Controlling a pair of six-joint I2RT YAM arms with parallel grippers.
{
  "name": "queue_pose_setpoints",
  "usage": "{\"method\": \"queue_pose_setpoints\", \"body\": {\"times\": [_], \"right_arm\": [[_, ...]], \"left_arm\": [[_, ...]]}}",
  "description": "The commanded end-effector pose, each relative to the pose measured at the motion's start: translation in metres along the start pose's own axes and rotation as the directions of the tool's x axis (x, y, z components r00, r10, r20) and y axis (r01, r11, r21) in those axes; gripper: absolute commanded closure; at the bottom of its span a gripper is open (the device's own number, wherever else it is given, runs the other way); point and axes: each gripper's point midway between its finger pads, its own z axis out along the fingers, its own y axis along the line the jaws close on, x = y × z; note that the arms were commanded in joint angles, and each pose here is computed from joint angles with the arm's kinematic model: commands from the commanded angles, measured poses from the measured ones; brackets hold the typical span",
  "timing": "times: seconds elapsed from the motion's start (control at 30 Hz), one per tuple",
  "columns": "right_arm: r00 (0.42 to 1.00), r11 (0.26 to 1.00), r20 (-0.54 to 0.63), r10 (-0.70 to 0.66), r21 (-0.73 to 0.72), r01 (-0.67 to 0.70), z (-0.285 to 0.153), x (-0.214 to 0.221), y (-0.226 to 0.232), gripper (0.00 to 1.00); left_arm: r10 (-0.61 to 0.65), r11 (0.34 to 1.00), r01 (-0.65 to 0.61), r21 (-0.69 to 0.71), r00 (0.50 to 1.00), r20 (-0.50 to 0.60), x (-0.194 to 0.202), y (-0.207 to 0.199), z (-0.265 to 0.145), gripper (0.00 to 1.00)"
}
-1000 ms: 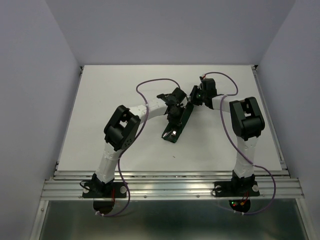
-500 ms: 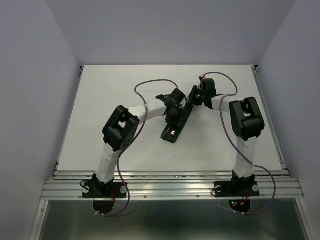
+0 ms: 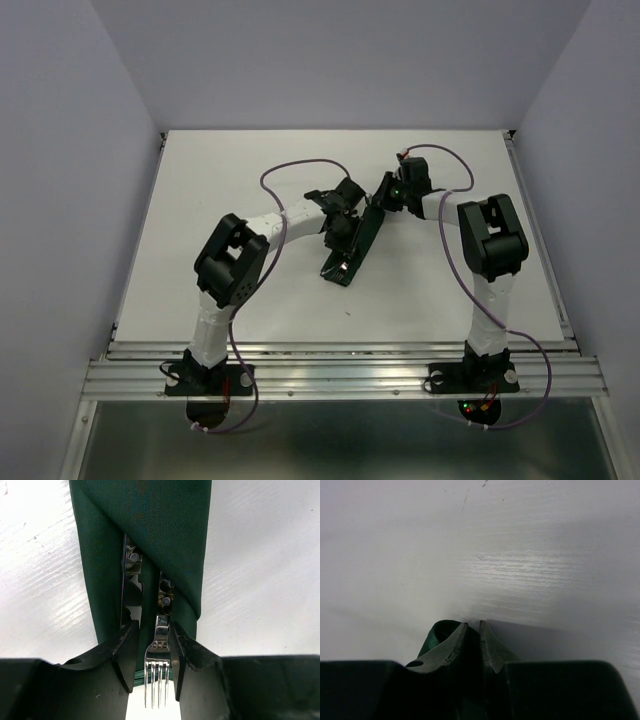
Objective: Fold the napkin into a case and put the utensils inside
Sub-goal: Stuff the fork into the folded napkin.
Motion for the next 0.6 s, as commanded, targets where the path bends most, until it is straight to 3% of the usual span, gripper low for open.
{"method": "queue_pose_setpoints", "body": {"times": [0.0, 0.47, 0.57], "right_arm": [[0.997, 0.999, -0.076, 0.001, 0.046, 0.003, -0.003, 0.027, -0.008, 0.79], [0.996, 0.999, -0.084, -0.004, 0.05, 0.008, -0.002, 0.032, -0.006, 0.79], [0.996, 0.999, -0.085, -0.003, 0.05, 0.008, -0.002, 0.032, -0.006, 0.79]], "left_arm": [[0.007, 1.0, -0.008, 0.019, 0.999, 0.032, -0.003, -0.004, -0.022, 0.59], [0.019, 0.998, -0.019, 0.054, 1.0, 0.001, 0.007, -0.009, -0.011, 0.6], [0.024, 0.997, -0.025, 0.071, 1.0, 0.002, 0.007, -0.012, -0.012, 0.65]]}}
